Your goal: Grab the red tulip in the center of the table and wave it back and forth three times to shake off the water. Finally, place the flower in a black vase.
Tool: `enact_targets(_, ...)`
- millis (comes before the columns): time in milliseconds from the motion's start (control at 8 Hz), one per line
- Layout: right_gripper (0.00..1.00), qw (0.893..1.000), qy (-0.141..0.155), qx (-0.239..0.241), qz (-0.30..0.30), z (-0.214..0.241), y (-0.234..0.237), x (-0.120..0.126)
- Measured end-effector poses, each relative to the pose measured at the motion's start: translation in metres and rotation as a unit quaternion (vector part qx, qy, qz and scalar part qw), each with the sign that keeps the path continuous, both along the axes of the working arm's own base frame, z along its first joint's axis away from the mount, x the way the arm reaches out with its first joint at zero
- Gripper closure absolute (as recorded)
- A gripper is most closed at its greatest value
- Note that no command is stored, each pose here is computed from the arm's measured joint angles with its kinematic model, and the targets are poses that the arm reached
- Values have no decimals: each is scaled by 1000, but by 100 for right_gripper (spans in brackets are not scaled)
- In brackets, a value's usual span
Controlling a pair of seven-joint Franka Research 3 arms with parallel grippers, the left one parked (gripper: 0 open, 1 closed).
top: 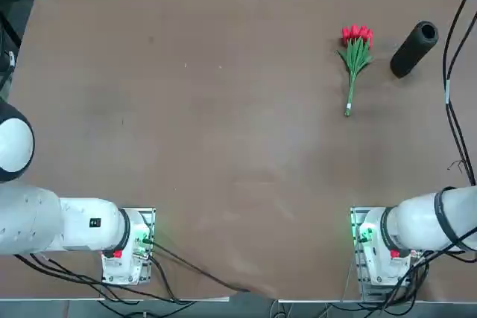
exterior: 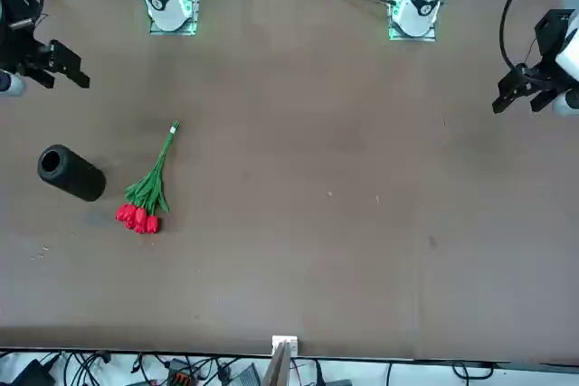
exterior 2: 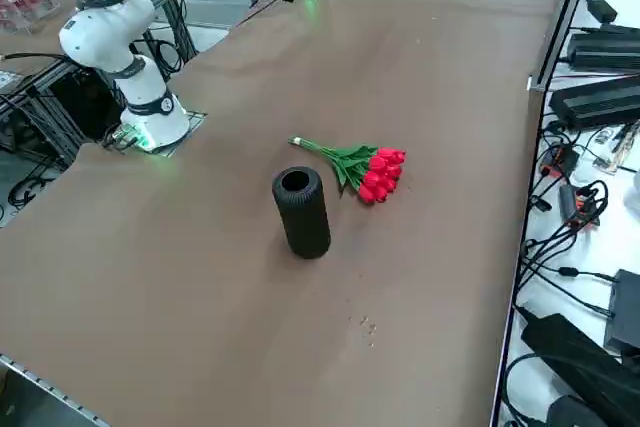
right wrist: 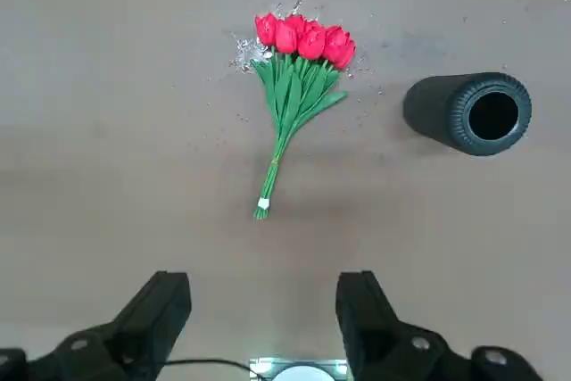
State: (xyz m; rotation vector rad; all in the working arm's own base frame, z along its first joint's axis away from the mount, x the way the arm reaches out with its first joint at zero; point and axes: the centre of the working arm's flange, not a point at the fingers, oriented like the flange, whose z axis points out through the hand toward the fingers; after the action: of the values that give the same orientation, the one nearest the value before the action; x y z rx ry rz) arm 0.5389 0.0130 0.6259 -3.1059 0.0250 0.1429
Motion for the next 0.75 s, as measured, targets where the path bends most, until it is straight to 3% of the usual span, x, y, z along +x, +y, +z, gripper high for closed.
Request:
enact_targets(250, 0, 1000, 20, 0, 0, -4, 0, -3)
enact_targets(500, 0, 998, 63, -1, 0, -13, -1, -11)
enact_targets(625, 0, 996, 94, -2, 1, -22, -1, -15)
enact_targets(750, 0, 989, 151, -3, 2, -41, -1, -20)
